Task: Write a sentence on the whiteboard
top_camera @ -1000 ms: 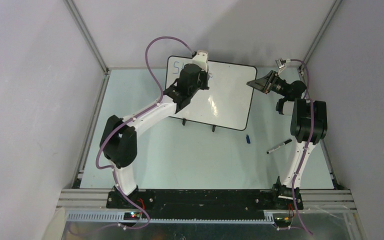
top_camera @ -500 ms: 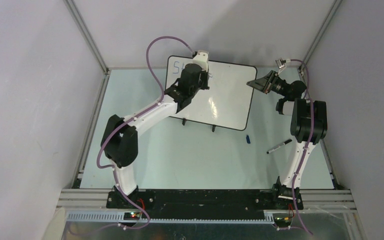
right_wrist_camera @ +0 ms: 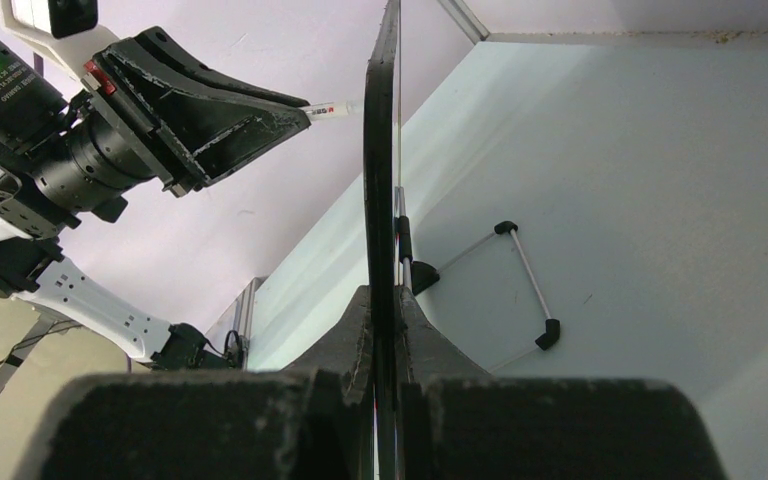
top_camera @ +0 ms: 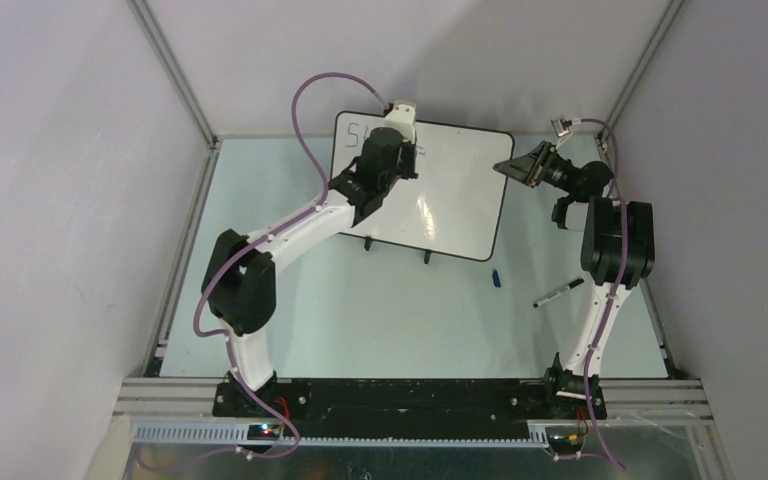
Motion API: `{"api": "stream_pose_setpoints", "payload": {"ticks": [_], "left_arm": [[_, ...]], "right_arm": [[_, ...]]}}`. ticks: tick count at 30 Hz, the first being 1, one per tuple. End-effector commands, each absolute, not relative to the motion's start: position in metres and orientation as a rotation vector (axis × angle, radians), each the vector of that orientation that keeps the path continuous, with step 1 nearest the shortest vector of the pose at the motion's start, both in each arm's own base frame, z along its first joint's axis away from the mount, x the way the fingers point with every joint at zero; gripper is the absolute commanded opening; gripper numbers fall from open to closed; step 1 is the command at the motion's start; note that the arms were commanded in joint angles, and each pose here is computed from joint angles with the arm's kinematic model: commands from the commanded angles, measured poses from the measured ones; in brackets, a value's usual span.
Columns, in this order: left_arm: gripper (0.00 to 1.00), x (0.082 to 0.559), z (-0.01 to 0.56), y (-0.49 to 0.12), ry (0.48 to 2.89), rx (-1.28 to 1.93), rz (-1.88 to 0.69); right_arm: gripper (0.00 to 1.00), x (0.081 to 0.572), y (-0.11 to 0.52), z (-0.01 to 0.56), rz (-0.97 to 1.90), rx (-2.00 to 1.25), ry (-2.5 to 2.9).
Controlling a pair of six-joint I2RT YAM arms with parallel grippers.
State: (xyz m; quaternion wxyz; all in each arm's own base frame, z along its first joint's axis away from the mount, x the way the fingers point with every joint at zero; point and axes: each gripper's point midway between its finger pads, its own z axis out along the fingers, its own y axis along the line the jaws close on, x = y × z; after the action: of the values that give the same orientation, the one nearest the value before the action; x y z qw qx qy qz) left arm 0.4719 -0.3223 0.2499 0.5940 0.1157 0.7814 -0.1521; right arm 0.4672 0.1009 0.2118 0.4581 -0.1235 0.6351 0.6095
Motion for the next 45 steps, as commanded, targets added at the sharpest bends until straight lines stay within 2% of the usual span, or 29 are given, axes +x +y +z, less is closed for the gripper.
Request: {"api": "stream_pose_setpoints", "payload": {"ticks": [1,25,45], "left_arm": [[0.0,0.468,0.262,-0.315,1.789,0.26,-0.34],[0.0,0.447,0.247,-0.323,1.813,0.309,-0.446],[0.0,0.445,0.275,-0.32,1.748,0.287,-0.464]], "right_arm": [[0.0,0.457,0.101,0.25,1.466,-0.374,1.498],[0.0,0.457,0.101,0.251,1.465,-0.373,1.497],[0.0,0.457,0.1,0.251,1.464,-0.372,1.496]]}}
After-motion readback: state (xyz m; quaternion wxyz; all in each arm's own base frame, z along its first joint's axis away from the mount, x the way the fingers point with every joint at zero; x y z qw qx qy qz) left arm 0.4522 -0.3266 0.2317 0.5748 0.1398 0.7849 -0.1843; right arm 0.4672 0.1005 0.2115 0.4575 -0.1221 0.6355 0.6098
